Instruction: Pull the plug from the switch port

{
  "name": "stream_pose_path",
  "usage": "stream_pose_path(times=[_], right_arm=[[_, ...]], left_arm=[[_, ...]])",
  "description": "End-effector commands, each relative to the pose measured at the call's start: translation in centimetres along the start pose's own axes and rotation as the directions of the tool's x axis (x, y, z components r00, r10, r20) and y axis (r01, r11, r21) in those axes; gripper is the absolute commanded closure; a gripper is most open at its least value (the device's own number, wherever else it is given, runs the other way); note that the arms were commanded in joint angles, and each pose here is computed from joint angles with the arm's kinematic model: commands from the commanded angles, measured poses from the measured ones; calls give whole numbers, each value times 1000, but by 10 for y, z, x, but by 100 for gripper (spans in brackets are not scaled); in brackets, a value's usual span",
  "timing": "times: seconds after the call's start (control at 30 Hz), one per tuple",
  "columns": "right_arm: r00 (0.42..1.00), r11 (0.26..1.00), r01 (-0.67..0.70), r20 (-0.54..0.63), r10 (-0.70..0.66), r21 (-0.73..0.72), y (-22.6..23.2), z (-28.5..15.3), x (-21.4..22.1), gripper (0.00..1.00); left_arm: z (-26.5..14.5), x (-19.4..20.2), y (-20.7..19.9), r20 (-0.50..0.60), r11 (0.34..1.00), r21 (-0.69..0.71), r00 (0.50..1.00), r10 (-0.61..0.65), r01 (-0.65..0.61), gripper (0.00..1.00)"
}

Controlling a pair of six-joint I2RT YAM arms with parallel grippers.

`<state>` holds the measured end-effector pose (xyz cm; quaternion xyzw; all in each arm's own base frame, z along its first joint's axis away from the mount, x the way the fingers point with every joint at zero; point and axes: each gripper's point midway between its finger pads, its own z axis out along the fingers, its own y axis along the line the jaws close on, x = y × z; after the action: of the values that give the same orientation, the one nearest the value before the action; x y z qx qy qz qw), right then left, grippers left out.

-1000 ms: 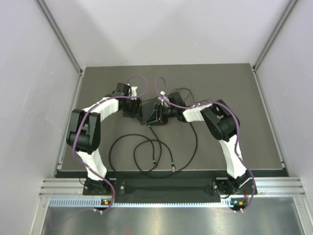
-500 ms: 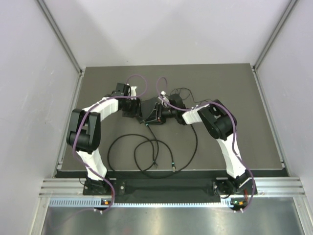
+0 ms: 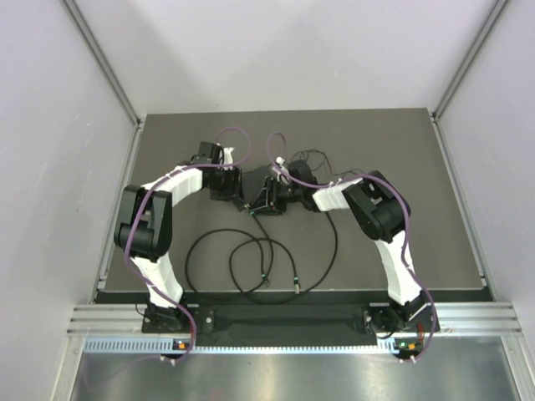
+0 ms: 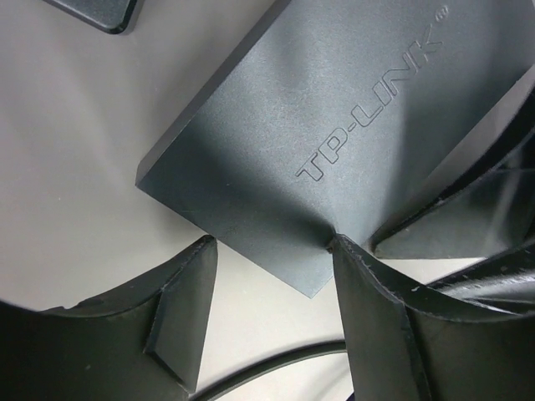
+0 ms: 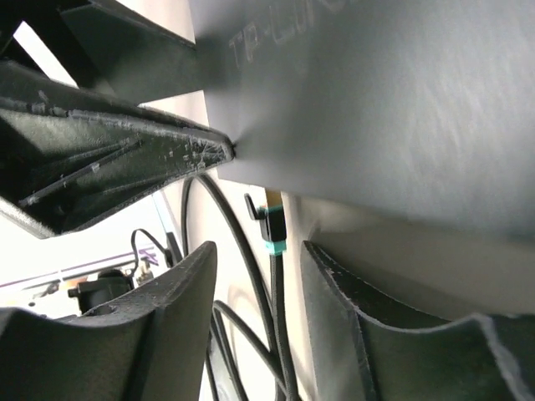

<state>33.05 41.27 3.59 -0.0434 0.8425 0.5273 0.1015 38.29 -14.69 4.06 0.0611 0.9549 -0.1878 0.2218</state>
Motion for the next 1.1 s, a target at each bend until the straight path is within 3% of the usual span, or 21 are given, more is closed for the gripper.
stream_pose_path(times=[0.0,0.13,0.33,0.63,1.07], right_arm=[[999,996,-37,40,34,84,-19,-4,13,53],[989,994,-101,108,96,39,-15,-6,12,52],[982,992,-121,150,116,29,-11,-4,10,47],[985,993,-116,135,112,28,-10,-4,15,41],[987,993,-119,115,117,15,-8,1,19,44]], left_arm=[[-21,-30,-9,101,1000,0,995,3,-3,37],[-43,-69,-12,202,999,-34,979,40,-34,35],[-43,-93,-3,200,995,-67,976,85,-73,32],[-17,-79,9,88,981,-38,977,194,-191,31],[13,-40,28,-38,985,-54,986,163,-165,32]])
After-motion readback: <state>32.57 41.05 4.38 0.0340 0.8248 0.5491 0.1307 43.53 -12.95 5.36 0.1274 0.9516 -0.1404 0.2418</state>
